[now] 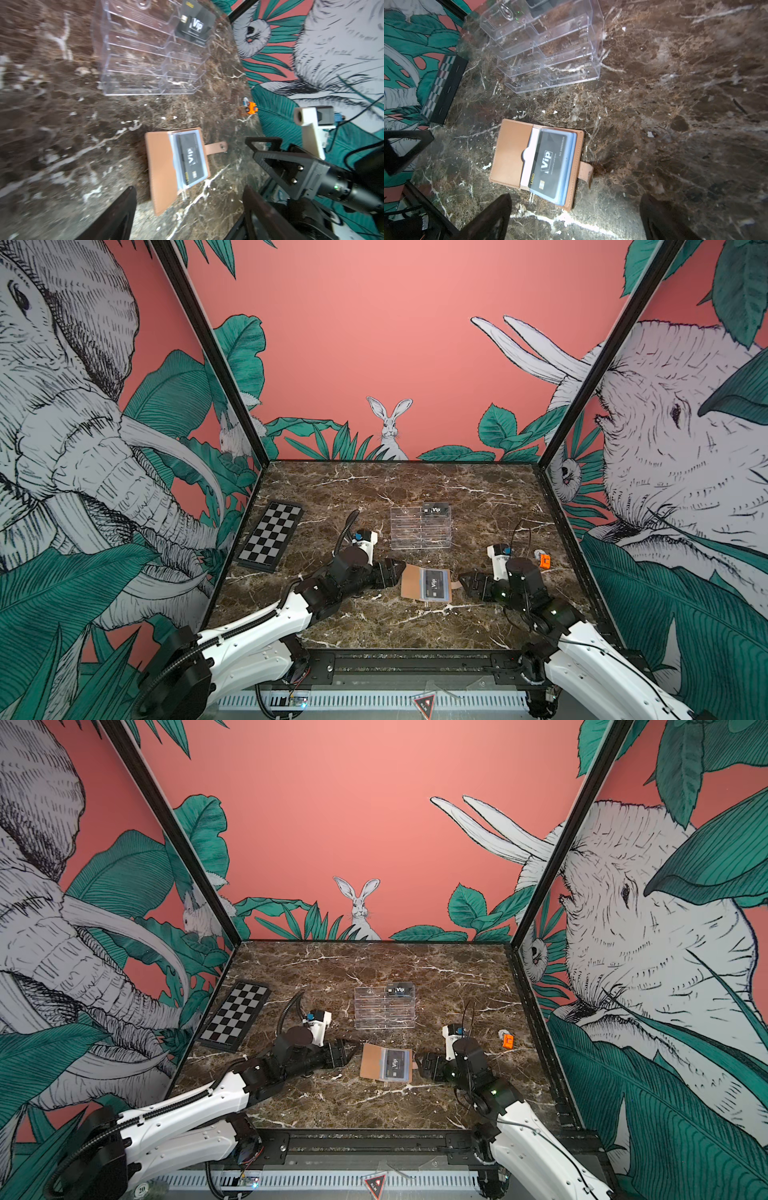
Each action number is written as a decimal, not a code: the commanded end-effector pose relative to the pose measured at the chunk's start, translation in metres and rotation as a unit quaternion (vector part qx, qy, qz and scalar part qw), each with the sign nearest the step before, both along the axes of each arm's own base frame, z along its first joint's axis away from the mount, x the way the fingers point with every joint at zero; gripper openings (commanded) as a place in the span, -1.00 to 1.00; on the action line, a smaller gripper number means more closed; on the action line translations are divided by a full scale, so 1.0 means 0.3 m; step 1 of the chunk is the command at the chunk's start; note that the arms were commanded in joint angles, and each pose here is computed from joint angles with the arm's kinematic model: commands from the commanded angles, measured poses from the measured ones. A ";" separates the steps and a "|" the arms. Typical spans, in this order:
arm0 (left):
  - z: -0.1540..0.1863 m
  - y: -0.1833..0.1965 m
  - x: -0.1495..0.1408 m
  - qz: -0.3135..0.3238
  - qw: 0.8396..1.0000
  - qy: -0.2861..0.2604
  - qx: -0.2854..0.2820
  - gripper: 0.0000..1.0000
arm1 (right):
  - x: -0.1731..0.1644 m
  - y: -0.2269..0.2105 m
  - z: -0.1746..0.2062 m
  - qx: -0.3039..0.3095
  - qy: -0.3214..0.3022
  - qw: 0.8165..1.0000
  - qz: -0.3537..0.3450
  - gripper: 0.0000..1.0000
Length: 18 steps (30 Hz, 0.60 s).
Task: Take the credit cards out of the card holder
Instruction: Flip the card slot at the card holder, then take out the credit card from the card slot.
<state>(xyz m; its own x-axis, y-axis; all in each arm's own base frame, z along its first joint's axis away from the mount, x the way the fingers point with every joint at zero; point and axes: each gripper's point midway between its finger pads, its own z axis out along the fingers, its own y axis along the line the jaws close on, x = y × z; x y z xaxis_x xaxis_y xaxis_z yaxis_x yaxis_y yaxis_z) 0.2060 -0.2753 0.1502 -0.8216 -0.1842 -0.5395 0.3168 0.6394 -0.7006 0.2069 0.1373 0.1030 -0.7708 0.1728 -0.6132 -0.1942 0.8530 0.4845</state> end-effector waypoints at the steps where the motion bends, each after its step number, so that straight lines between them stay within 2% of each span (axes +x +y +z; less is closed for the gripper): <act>1: 0.061 -0.097 -0.019 -0.050 0.997 0.007 -0.061 0.54 | 0.004 0.009 0.034 0.006 -0.010 1.000 0.012 0.89; 6: 0.048 -0.158 -0.037 -0.083 0.993 0.032 -0.082 0.41 | 0.004 0.034 0.019 0.025 0.003 0.999 0.020 0.79; 11: 0.039 -0.214 -0.051 -0.108 0.989 0.053 -0.092 0.26 | 0.013 0.062 0.009 0.045 0.015 0.999 0.026 0.58; 15: 0.015 -0.241 -0.049 -0.114 0.986 0.065 -0.101 0.22 | 0.026 0.071 -0.006 0.053 0.027 0.998 0.020 0.49; 18: -0.003 -0.259 -0.042 -0.116 0.985 0.072 -0.107 0.22 | 0.039 0.091 -0.008 0.067 0.032 0.997 0.023 0.34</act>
<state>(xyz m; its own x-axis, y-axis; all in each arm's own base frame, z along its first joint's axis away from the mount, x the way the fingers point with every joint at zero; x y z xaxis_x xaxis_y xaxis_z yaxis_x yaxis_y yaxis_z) 0.1915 -0.3412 0.1312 -0.9237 -0.0690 -0.3769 0.3045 0.4648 -0.8314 0.2102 0.1564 0.0915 -0.8324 0.1861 -0.5221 -0.1759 0.8046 0.5672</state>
